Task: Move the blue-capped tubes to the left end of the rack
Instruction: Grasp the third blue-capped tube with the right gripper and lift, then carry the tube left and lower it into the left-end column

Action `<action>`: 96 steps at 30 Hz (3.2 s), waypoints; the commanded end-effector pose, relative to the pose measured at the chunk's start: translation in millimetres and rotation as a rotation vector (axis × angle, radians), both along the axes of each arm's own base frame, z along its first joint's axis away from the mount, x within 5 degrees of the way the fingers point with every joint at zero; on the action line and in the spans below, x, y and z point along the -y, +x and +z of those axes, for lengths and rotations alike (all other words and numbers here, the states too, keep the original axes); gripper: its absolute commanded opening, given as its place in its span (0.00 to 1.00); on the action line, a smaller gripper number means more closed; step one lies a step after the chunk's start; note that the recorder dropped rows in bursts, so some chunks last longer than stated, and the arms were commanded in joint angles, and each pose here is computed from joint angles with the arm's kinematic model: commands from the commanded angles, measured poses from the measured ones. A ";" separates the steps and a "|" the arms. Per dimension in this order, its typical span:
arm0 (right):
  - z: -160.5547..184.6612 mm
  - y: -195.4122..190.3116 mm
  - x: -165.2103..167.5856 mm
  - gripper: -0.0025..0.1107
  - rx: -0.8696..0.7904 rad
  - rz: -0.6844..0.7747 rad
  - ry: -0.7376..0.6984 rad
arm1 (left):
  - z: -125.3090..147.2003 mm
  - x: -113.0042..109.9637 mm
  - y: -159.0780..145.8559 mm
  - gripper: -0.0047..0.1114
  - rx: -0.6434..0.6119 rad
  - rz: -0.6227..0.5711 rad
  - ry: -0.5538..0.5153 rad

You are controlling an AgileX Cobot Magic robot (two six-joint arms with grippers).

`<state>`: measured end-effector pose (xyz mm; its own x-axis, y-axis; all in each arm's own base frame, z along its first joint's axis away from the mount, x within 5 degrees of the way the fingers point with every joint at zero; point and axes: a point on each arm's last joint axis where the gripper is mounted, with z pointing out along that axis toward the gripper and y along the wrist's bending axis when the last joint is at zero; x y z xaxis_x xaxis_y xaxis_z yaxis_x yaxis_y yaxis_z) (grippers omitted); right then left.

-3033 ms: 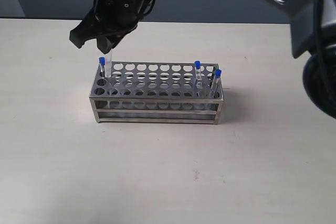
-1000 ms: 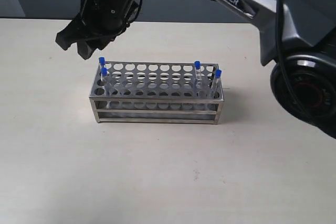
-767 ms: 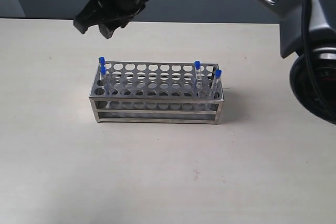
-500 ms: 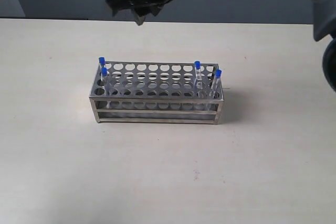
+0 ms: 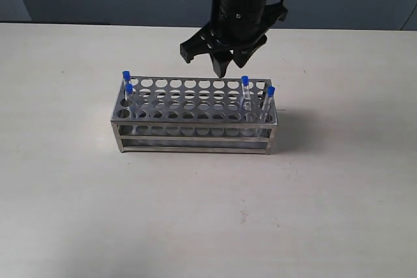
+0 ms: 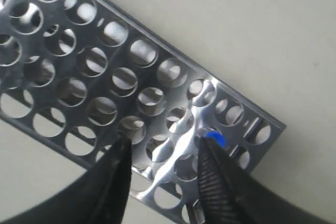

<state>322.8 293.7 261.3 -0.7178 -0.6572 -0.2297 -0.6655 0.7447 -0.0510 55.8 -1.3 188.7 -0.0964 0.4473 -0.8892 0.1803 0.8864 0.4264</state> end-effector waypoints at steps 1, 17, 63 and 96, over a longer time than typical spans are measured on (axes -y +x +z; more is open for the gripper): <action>3.7 4.6 8.4 0.38 0.060 -0.028 -0.047 | 2.2 0.6 0.1 0.05 0.008 -0.007 -0.005; -32.4 22.1 13.8 0.38 -0.037 -0.070 -0.065 | 1.9 0.5 0.1 0.05 0.005 -0.006 -0.008; 73.5 -11.8 -25.3 0.01 0.174 0.193 0.291 | 2.1 0.5 0.1 0.05 0.007 -0.006 -0.005; 3.6 27.3 -92.5 0.01 0.061 0.371 0.411 | 1.9 0.5 0.1 0.05 0.004 -0.005 -0.010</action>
<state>347.2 385.4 267.0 -0.4450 -0.7112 -0.5442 -0.8878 0.4301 0.1638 55.8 -1.3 188.7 -0.0964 0.4473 -0.8892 0.1803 0.8864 0.4264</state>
